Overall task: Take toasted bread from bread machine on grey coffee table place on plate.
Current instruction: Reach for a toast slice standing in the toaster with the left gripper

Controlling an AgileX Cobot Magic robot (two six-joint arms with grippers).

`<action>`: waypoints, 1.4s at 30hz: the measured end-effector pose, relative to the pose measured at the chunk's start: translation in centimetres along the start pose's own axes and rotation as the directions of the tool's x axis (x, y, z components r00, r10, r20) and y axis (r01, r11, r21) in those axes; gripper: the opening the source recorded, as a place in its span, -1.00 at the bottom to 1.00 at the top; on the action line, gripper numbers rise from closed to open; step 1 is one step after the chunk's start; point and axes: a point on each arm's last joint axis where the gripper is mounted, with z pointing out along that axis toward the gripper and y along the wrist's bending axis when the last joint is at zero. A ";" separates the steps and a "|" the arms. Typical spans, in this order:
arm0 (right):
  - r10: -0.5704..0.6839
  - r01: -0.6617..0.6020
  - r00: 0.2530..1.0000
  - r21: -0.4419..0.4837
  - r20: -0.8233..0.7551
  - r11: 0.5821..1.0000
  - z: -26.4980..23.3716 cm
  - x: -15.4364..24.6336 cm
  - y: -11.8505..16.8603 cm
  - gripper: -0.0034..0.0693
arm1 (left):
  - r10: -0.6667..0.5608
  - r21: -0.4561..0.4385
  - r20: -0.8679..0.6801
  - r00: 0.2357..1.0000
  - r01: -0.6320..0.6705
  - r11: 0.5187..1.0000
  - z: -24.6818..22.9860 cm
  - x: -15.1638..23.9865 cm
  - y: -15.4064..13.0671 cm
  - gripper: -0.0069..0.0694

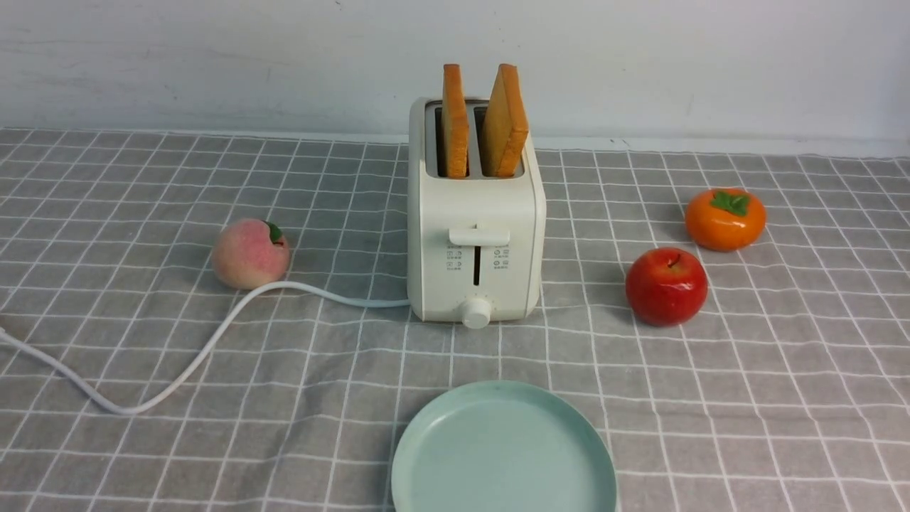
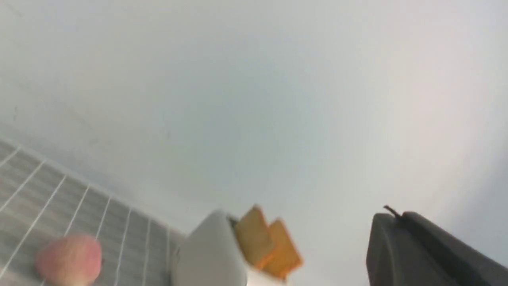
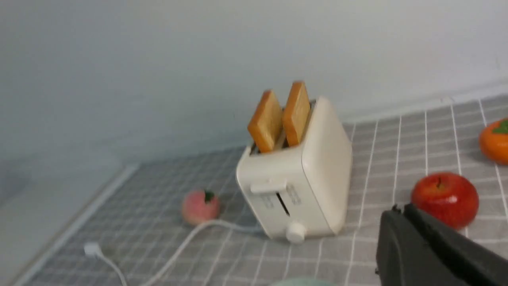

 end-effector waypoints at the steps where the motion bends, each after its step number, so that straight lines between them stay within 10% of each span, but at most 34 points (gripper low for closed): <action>1: -0.012 0.012 0.998 0.010 -0.068 1.000 0.9 -0.3 -0.1 -0.93 | 0.028 -0.038 -0.110 0.994 -0.033 0.999 0.9 -0.2 -0.5 -0.86; 9: -0.002 0.040 0.886 0.071 -0.464 0.997 5.7 1.0 -2.5 -0.89 | 0.137 -0.077 -0.681 0.719 -0.257 0.963 13.4 -2.7 -2.7 -0.86; 21: -0.017 0.067 0.878 0.087 -0.478 0.994 6.1 1.1 -2.9 -0.87 | 0.292 0.115 -0.787 0.543 -0.336 0.935 27.3 4.0 -4.9 -0.86; 27: -0.017 0.067 0.878 0.087 -0.478 0.994 6.1 1.1 -2.9 -0.85 | 0.322 0.124 -0.757 0.569 -0.359 0.925 32.1 7.0 -4.2 -0.78; 42: 0.008 0.044 0.881 0.100 -0.472 0.994 6.1 1.1 -2.9 -0.81 | 0.259 0.047 -0.660 0.705 -0.305 0.951 38.5 13.0 -0.1 0.75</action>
